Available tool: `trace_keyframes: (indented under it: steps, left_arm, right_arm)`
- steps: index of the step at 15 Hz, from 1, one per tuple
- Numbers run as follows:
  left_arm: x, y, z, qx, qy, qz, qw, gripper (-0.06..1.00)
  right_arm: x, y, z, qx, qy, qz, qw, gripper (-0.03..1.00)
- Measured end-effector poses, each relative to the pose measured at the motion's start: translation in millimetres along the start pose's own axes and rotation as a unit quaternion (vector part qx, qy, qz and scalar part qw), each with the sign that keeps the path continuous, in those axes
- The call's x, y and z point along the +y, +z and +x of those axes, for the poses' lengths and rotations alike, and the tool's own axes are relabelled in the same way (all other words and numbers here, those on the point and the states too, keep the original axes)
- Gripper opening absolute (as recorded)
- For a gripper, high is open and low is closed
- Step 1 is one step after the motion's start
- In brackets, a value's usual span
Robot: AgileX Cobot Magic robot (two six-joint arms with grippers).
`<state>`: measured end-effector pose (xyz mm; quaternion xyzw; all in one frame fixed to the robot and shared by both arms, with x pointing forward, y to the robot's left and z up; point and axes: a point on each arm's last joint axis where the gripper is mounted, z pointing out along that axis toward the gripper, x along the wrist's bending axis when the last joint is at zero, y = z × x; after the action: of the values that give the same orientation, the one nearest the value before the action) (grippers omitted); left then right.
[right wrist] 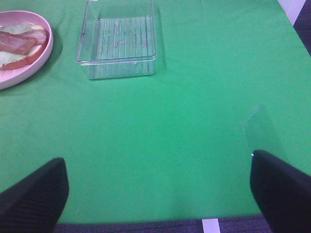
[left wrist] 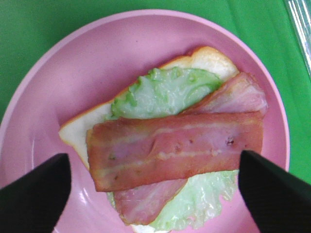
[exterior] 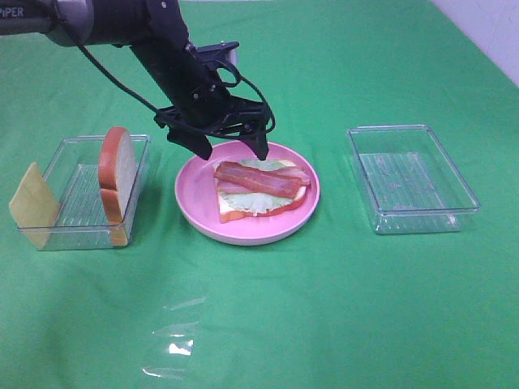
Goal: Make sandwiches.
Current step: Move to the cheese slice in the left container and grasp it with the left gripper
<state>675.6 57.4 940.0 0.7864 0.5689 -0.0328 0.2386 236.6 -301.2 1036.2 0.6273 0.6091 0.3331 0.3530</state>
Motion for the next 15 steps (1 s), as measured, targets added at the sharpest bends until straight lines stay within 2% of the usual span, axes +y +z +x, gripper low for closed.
trace_keyframes:
  steps: [2,4,7,9,10,11,15]
  left_arm:
    - [10,-21,-8,-0.002,0.011,-0.025,1.000,0.98]
    - [20,-45,-15,0.007,0.028,-0.031,0.999,0.99]
    - [26,-85,-19,0.054,0.062,-0.010,0.997,0.99]
    - [26,-111,-19,0.083,0.067,-0.014,0.994,0.99]
    - [27,-127,-17,0.098,0.065,-0.027,0.993,0.99]
    - [29,-162,-9,0.115,0.048,-0.061,0.990,0.99]
    - [10,-220,15,0.133,0.007,-0.090,0.987,0.99]
  right_arm:
    - [0,0,0,0.000,0.000,0.000,1.000,0.97]
    - [0,0,0,0.000,0.000,0.000,1.000,0.97]
    - [0,0,0,0.000,0.000,0.000,1.000,0.97]
    - [0,0,0,0.000,0.000,0.000,1.000,0.97]
    - [0,0,0,0.000,0.000,0.000,1.000,0.97]
    - [0,0,0,0.000,0.000,0.000,1.000,0.97]
    - [0,0,0,0.000,0.000,0.000,1.000,0.97]
